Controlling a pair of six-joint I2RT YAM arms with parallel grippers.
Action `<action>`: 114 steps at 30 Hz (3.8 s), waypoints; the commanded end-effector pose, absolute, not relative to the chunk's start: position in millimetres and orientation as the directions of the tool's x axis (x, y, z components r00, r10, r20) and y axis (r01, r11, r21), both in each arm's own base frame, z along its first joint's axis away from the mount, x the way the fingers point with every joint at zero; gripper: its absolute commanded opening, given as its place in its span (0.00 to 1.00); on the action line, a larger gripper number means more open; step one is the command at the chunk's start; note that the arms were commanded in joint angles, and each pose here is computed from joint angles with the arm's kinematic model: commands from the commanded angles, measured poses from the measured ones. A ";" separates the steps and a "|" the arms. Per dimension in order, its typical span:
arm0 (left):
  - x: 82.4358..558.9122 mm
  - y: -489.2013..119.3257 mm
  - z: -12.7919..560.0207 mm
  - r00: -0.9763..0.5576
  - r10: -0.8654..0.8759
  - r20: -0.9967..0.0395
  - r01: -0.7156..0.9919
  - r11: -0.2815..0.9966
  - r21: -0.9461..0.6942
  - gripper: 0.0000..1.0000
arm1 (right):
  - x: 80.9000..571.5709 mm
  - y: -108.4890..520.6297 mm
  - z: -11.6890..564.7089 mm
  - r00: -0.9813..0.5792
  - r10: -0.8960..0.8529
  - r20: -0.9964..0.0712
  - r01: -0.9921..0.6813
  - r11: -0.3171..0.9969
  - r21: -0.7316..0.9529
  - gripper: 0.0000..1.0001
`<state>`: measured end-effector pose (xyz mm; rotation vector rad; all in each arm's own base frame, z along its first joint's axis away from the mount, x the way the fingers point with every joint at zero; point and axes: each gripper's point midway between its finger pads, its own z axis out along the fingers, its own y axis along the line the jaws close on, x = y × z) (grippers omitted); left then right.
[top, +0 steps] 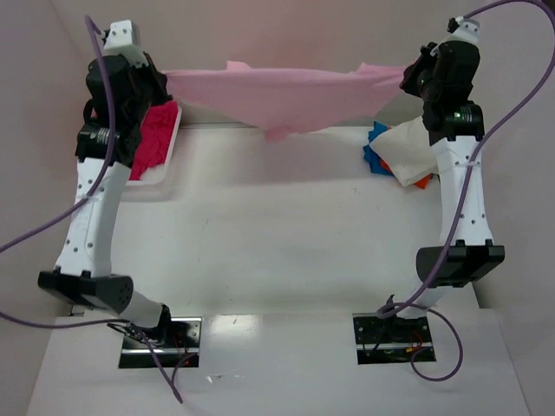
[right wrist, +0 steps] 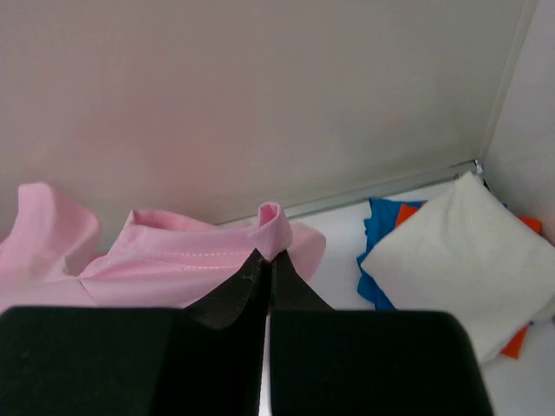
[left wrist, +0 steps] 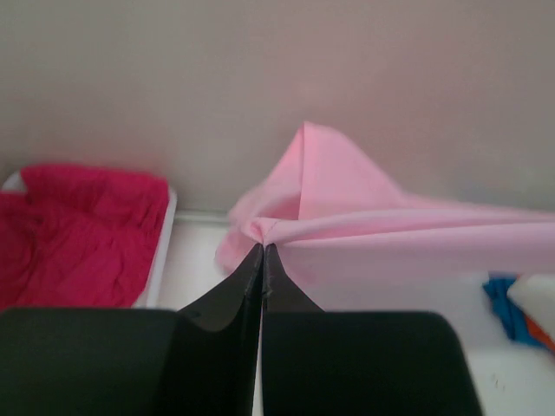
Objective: Fold and stack the t-shirts
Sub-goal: Flatten out the tshirt
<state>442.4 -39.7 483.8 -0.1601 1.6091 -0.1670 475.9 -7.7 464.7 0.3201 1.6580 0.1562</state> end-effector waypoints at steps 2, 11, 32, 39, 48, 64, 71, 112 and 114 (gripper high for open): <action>344.1 -17.8 550.0 0.141 -0.185 -0.973 -0.014 0.982 -0.189 0.00 | 362.6 -8.2 572.3 0.182 0.277 -0.944 0.043 0.956 0.289 0.00; 213.5 -8.6 565.3 0.242 -0.196 -0.950 0.031 0.980 -0.194 0.00 | 267.7 0.8 614.4 0.298 0.293 -0.909 -0.036 0.955 0.296 0.00; 255.1 -88.0 277.3 -0.502 -0.212 -0.839 0.228 0.903 -0.364 0.00 | 424.1 25.6 358.9 -0.252 0.340 -0.906 0.012 0.937 0.348 0.00; 292.6 -59.2 287.5 -0.456 -0.233 -0.859 0.065 0.954 -0.293 0.00 | 461.0 28.0 324.5 -0.324 0.338 -0.884 0.039 0.938 0.344 0.00; 349.0 -41.4 377.3 -0.256 -0.209 -0.944 0.018 0.975 -0.220 0.00 | 483.9 29.5 383.5 -0.228 0.336 -0.914 -0.007 0.938 0.347 0.00; 248.2 -126.7 229.3 -0.760 -0.143 -0.634 0.270 0.817 -0.509 0.01 | 431.7 19.1 289.1 -0.393 0.346 -0.852 0.121 0.938 0.325 0.00; 246.8 -111.8 211.5 -0.773 -0.143 -0.618 0.202 0.868 -0.453 0.83 | 426.4 21.7 272.2 -0.435 0.354 -0.828 0.129 0.935 0.332 0.00; 355.8 -190.9 52.7 -0.885 -0.129 -0.447 0.082 0.902 -0.423 0.75 | 424.5 21.5 229.3 -0.507 0.344 -0.790 0.151 0.938 0.311 0.00; 353.7 -192.6 51.5 -0.888 -0.126 -0.442 0.088 0.897 -0.433 0.73 | 424.5 21.5 229.3 -0.507 0.344 -0.790 0.151 0.938 0.311 0.00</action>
